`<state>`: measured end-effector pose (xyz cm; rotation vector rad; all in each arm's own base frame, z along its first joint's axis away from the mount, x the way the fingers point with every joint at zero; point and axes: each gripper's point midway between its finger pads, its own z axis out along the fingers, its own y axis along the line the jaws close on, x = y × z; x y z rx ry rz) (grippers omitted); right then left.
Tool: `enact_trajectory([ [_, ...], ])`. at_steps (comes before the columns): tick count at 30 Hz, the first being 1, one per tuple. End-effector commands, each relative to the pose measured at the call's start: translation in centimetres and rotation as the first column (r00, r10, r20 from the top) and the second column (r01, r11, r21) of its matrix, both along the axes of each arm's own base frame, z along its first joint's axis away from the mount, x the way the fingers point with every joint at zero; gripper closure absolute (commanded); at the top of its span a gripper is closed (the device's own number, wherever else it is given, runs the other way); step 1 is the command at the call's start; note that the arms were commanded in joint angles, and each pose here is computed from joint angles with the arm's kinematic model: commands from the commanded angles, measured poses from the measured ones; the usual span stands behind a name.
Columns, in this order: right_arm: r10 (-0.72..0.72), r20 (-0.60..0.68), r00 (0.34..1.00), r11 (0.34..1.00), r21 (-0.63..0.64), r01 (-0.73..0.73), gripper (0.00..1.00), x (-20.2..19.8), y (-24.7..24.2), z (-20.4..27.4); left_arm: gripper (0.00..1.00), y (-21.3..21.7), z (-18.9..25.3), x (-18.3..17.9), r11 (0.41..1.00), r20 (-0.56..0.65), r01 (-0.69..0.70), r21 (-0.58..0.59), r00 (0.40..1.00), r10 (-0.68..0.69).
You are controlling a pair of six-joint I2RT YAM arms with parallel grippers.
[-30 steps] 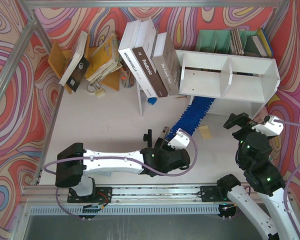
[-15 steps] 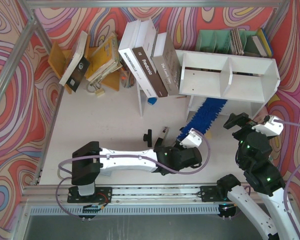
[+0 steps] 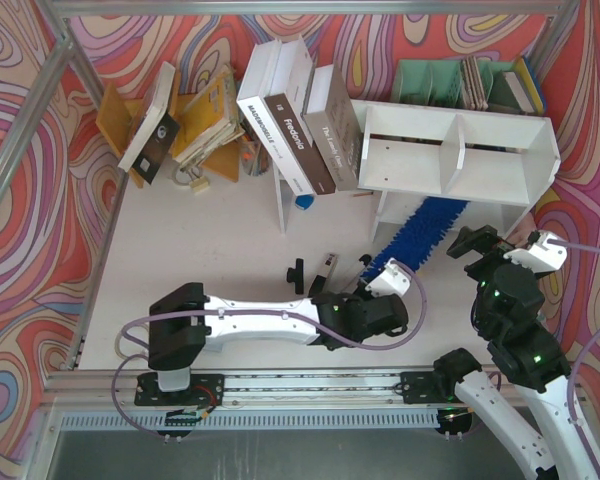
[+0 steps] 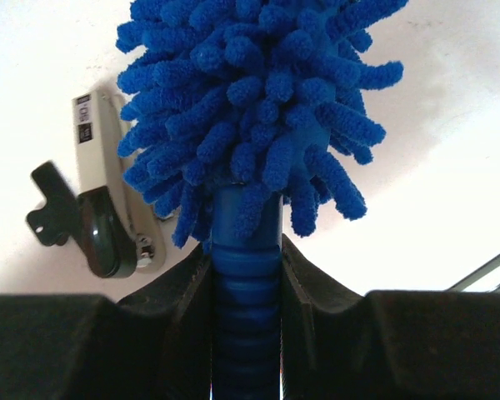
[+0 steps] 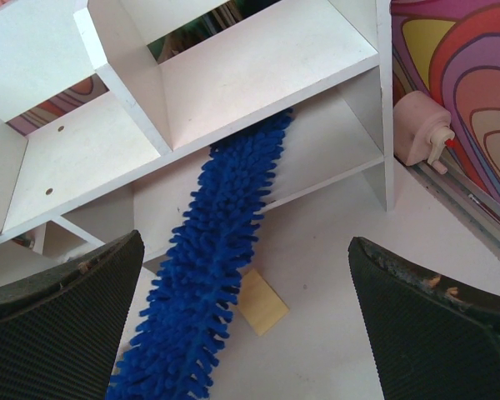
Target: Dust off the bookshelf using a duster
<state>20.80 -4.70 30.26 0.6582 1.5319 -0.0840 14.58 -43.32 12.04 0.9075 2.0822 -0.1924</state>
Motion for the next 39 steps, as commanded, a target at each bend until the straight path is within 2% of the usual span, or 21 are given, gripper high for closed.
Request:
enact_trajectory([
  [1, -0.021, 0.007, 1.0, 1.0, 0.006, 0.021, 0.02, -0.3, -0.4, 0.1, 1.0, 2.5, 2.8, 1.2, 0.997, 0.083, -0.071, -0.04, 0.994, 0.074],
  [9, -0.022, 0.004, 1.0, 1.0, 0.005, 0.022, 0.02, -0.3, -0.4, 0.0, 1.0, 6.7, 3.5, 2.4, 0.977, 0.13, -0.206, -0.054, 0.969, 0.212],
  [15, -0.023, 0.005, 1.0, 1.0, 0.006, 0.023, 0.02, -0.3, -0.4, 0.0, 1.0, 6.7, 2.9, 2.7, 0.979, 0.105, -0.2, -0.041, 0.973, 0.204],
  [22, -0.037, 0.017, 0.999, 0.999, 0.014, 0.037, 0.02, -0.7, -0.7, 0.2, 1.0, 2.6, 2.6, 1.7, 0.997, 0.055, -0.071, -0.022, 0.996, 0.072],
  [30, -0.05, 0.028, 0.998, 0.999, 0.019, 0.05, 0.02, -0.9, -0.9, 0.3, 1.0, -1.6, 3.6, -0.4, 0.994, 0.062, 0.104, -0.014, 0.993, -0.103],
  [39, -0.066, 0.032, 0.997, 0.998, 0.018, 0.065, 0.02, -1.1, -1.2, 0.4, 1.0, -2.8, 4.3, -3.6, 0.96, 0.047, 0.278, -0.019, 0.96, -0.277],
])
